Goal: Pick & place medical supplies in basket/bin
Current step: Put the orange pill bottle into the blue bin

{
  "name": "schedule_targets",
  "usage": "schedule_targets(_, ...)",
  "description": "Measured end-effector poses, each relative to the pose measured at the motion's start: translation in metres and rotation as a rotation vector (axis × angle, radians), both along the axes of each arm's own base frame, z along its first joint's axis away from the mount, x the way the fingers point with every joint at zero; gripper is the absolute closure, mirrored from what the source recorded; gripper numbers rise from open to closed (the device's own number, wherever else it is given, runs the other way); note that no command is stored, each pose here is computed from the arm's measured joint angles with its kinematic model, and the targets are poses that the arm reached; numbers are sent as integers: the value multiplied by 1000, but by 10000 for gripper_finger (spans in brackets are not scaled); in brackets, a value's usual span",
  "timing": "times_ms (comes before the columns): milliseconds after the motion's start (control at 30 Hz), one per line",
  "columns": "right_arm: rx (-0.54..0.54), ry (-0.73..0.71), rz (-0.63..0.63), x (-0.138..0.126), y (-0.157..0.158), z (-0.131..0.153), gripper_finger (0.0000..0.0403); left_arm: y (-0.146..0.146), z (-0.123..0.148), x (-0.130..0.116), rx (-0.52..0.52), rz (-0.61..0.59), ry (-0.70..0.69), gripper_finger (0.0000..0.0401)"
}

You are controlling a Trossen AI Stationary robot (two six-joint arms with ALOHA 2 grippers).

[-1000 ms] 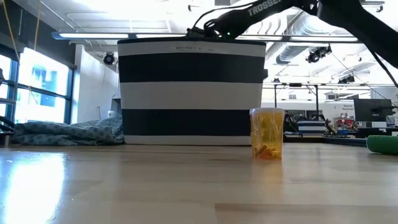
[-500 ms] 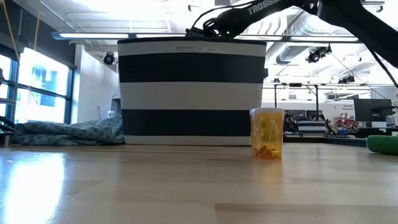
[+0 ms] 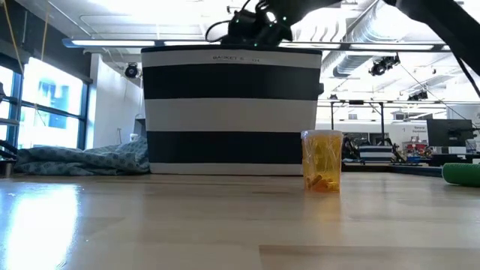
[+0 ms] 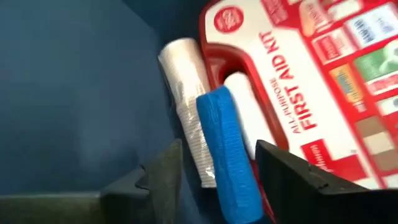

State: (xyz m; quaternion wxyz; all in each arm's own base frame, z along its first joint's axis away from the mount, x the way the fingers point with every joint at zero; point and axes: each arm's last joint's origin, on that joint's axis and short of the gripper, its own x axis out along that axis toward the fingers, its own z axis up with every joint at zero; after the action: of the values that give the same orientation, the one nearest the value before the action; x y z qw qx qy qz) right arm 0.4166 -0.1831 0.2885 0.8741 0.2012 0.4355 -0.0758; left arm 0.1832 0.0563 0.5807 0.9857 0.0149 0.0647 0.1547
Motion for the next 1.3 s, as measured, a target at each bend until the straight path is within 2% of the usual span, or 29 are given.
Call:
schedule_targets(167, 3, -1, -7, -10, 5, 16, 197, 0, 2, 0, 4, 0, -23, 257)
schedule_targets(300, 0, -28, -35, -23, 10, 39, 194, 0, 2, 0, 4, 0, -23, 257)
schedule_targets(433, -79, -87, -95, -44, 18, 75, 193, 0, 2, 0, 3, 1, -23, 257)
schedule_targets(600, -117, -176, -149, -74, 39, 119, 193, 0, 2, 0, -4, 1, -27, 257)
schedule_targets(733, -107, -196, -131, -87, 71, 138, 194, 0, 3, 0, -20, 4, -38, 257)
schedule_targets(1033, -156, -38, 28, -76, 159, 124, 194, 1, 8, 0, -22, 27, -94, 257)
schedule_targets(1133, -181, 25, 59, -73, 180, 107, 194, 2, 9, 0, -46, 61, -117, 257)
schedule_targets(1300, -87, 108, 94, -68, 206, 62, 194, 1, 8, 0, -132, 51, -137, 257)
